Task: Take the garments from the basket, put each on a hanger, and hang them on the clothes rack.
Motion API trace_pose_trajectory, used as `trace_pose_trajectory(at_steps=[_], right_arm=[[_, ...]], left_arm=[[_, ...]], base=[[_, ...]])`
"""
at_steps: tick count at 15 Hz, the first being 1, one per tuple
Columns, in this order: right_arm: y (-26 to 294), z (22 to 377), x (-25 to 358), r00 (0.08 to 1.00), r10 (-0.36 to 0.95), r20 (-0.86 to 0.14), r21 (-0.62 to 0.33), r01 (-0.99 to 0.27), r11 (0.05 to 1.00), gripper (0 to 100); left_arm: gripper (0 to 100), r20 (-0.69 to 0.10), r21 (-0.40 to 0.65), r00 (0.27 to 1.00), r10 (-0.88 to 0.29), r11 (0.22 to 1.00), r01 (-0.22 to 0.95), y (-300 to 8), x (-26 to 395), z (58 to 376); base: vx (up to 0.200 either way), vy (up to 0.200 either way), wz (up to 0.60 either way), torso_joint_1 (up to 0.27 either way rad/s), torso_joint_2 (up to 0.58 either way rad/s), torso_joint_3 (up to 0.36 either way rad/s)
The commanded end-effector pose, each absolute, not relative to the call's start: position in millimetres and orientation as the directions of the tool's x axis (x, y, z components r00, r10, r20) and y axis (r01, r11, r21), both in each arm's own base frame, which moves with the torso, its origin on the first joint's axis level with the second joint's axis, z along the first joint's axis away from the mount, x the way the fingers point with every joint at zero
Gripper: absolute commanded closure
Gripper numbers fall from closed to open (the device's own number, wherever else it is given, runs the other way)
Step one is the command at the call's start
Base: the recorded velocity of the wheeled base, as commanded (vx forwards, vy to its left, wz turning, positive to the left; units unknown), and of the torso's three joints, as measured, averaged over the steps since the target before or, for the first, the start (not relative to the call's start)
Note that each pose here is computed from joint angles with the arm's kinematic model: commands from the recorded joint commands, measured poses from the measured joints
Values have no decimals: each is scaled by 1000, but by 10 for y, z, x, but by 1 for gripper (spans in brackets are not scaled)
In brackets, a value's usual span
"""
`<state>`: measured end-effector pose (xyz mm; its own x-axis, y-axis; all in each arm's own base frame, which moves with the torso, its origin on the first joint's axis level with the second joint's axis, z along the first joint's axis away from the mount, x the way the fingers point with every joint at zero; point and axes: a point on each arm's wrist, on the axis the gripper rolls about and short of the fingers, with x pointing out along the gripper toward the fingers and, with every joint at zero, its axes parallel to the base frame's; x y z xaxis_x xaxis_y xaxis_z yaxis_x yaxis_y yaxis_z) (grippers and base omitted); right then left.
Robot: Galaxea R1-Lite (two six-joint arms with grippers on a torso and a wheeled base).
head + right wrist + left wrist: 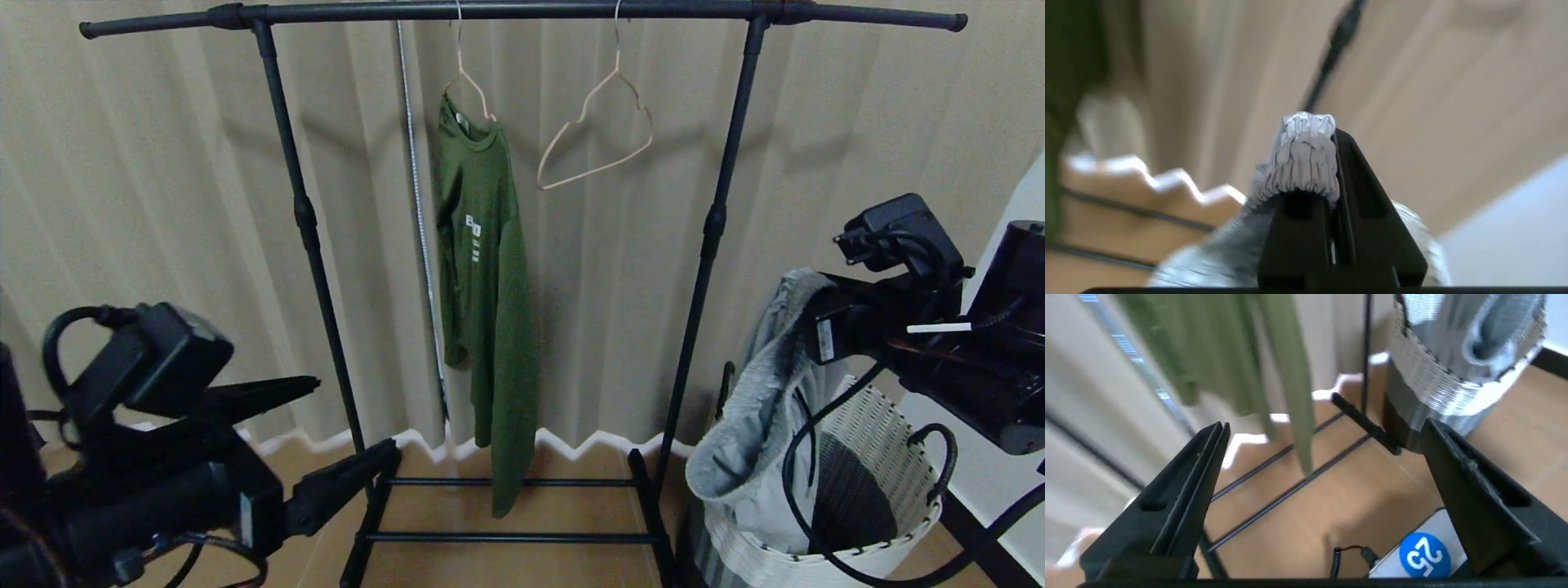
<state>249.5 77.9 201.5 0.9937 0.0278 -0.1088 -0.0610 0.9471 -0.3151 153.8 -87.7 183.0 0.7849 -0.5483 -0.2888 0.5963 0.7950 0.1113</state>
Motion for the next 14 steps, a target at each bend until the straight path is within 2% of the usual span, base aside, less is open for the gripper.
trace_pose_trajectory(at_steps=[1, 5, 6, 7, 8, 9, 10, 14], right_arm=[[966, 2099, 2555, 992, 94, -79, -250, -111, 962, 100], [1364, 2289, 2497, 961, 276, -13, -150, -274, 950, 100], [1372, 2294, 2494, 960, 280, -12, -148, -279, 949, 100], [1575, 2361, 2430, 932, 363, 12, -94, -360, 928, 100], [1609, 2374, 2423, 926, 377, 16, -84, -374, 923, 100], [1705, 2423, 2370, 900, 435, 35, -41, -434, 900, 100], [1753, 2449, 2318, 876, 480, 45, -11, -480, 877, 100], [1800, 2523, 2209, 820, 566, 79, 27, -570, 822, 100]], left_arm=[[0, -369, 95, 714, -595, 740, 666, -1281, 1883, 1738], [0, -421, 54, 589, -690, 629, 776, -1861, 1940, 1600], [0, -423, 51, 586, -691, 627, 777, -1872, 1940, 1596], [0, -405, -33, 542, -737, 604, 797, -2196, 1967, 1516], [0, -399, -52, 536, -744, 602, 797, -2252, 1975, 1491], [0, -394, -106, 526, -754, 605, 789, -2402, 2026, 1360], [0, -405, -118, 525, -749, 612, 782, -2458, 2075, 1253], [0, -417, -187, 546, -727, 656, 731, -2509, 2158, 1116]], base=[[0, 0, 0, 0, 0, 0], [0, 0, 0, 0, 0, 0], [0, 0, 0, 0, 0, 0], [0, 0, 0, 0, 0, 0], [0, 0, 0, 0, 0, 0], [0, 0, 0, 0, 0, 0], [0, 0, 0, 0, 0, 0], [0, 0, 0, 0, 0, 0]])
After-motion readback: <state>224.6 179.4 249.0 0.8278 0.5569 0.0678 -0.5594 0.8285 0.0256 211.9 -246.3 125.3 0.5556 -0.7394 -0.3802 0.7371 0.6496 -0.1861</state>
